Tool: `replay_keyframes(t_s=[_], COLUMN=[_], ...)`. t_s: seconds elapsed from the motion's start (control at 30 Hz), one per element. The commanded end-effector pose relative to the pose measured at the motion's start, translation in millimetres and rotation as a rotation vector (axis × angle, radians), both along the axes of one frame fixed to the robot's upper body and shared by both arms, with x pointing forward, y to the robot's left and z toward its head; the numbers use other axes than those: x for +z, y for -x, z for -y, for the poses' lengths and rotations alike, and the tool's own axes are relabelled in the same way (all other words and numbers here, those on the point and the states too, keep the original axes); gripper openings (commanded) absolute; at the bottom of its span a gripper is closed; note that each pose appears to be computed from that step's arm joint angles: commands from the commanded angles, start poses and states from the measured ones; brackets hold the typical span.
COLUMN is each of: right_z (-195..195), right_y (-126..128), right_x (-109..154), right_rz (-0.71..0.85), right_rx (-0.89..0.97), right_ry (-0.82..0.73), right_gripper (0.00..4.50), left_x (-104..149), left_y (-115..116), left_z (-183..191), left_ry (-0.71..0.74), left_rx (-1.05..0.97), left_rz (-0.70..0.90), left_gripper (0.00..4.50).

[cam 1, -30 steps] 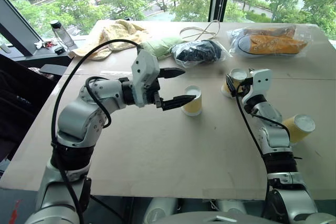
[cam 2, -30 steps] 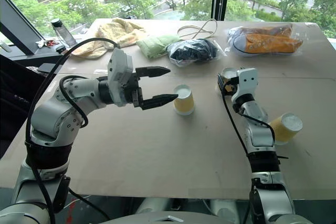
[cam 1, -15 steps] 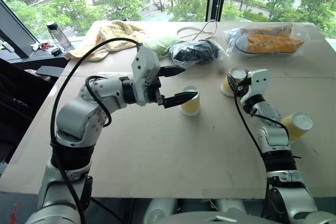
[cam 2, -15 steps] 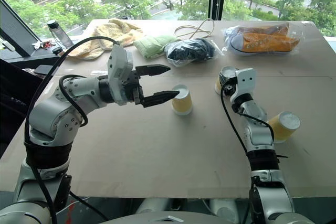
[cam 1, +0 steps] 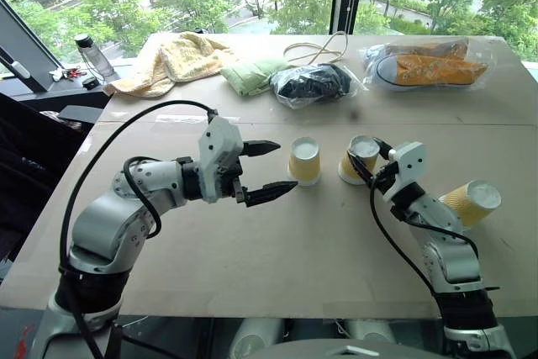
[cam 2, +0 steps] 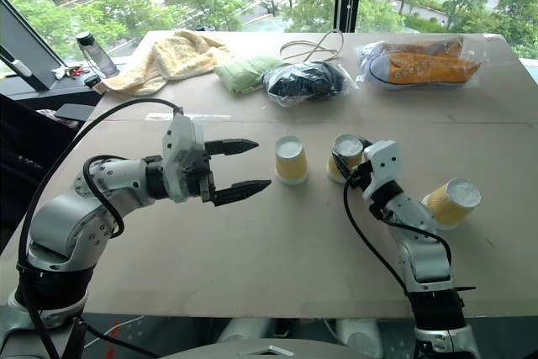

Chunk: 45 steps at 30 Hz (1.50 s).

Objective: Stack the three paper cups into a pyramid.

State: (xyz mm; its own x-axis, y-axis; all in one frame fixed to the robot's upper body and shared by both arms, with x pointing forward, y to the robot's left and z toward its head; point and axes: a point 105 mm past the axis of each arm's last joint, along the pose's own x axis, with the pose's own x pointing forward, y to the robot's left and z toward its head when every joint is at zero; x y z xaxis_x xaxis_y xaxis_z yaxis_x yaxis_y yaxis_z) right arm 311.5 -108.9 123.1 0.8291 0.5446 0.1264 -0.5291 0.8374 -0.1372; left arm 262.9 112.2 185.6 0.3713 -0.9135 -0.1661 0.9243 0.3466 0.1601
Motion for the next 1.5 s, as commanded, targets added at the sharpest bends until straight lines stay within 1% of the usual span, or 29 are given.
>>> replay_keyframes(t_s=[0.03,0.3,0.9,0.97,1.03,1.07,1.17,1.3,1.5], right_z=[-12,-18,-28,-27,-26,-26,-24,-18,2], right_y=[10,0,-7,-9,-9,-10,-10,-8,7], right_x=[17,16,15,15,15,15,17,29,46], right_rz=[0.052,0.067,0.065,0.064,0.062,0.063,0.063,0.098,0.164], right_rx=[0.073,0.059,0.086,0.081,0.081,0.079,0.078,0.063,0.036], right_ry=[-0.009,0.008,0.001,0.003,0.004,0.004,0.001,-0.059,-0.070], right_gripper=[2.23,2.23,2.23,3.26,3.92,4.45,4.45,4.45,4.45], left_x=[13,8,4,5,6,6,5,4,10], left_y=[6,9,12,11,11,10,10,10,9], left_z=[0,0,2,2,1,1,1,0,4], left_ry=[0.002,-0.017,-0.017,-0.017,-0.016,-0.016,-0.014,-0.008,0.028], left_rx=[-0.008,0.003,0.015,0.018,0.021,0.021,0.022,0.027,0.017], left_rz=[0.066,0.064,0.067,0.072,0.075,0.076,0.075,0.072,0.079], left_gripper=[4.50,4.50,4.50,4.50,4.50,4.50,4.50,4.50,4.50])
